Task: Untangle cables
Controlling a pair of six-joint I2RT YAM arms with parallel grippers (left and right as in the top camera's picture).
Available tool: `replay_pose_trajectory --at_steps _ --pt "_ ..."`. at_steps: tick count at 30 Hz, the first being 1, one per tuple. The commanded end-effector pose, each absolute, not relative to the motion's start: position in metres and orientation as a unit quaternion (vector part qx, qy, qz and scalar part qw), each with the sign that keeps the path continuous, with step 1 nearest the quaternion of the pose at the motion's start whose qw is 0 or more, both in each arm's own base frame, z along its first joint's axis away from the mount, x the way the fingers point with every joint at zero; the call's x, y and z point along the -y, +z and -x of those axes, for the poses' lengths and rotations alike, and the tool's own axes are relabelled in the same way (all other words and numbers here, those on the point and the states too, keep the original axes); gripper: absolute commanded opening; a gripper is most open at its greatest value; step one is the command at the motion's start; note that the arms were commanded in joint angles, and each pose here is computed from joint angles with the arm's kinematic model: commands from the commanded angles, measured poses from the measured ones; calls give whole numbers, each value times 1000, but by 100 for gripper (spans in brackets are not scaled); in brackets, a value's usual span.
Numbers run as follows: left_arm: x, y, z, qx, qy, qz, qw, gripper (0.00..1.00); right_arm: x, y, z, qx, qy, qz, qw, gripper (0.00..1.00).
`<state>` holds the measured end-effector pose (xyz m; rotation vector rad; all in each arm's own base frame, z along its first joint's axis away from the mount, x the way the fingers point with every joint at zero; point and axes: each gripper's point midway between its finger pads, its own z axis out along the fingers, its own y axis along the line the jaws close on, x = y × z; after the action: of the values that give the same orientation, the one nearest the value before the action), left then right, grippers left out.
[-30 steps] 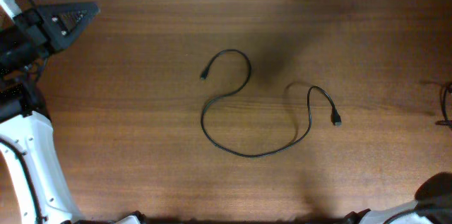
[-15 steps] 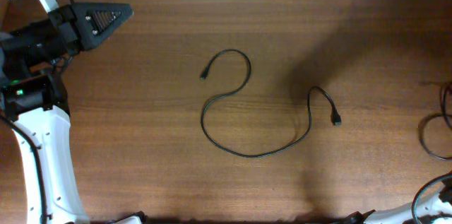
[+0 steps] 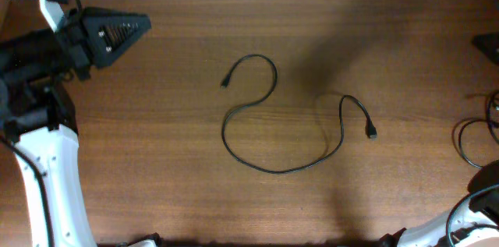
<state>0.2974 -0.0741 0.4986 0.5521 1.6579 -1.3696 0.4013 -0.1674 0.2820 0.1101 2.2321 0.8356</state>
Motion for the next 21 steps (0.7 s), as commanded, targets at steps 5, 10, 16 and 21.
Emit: replay_pose_trajectory --at_steps 5,10,16,21 --pt "85 510 -271 -665 -543 -242 452 4 84 383 -358 -878 207 64 427 100" --pt "83 492 -276 -662 -537 -250 459 4 47 431 -275 -878 113 80 458 96" --pt "80 466 -284 -658 -534 -253 466 5 13 474 -194 -849 16 51 526 95" --pt "77 414 -294 -660 -534 -255 462 7 -28 476 -172 -835 93 86 535 99"
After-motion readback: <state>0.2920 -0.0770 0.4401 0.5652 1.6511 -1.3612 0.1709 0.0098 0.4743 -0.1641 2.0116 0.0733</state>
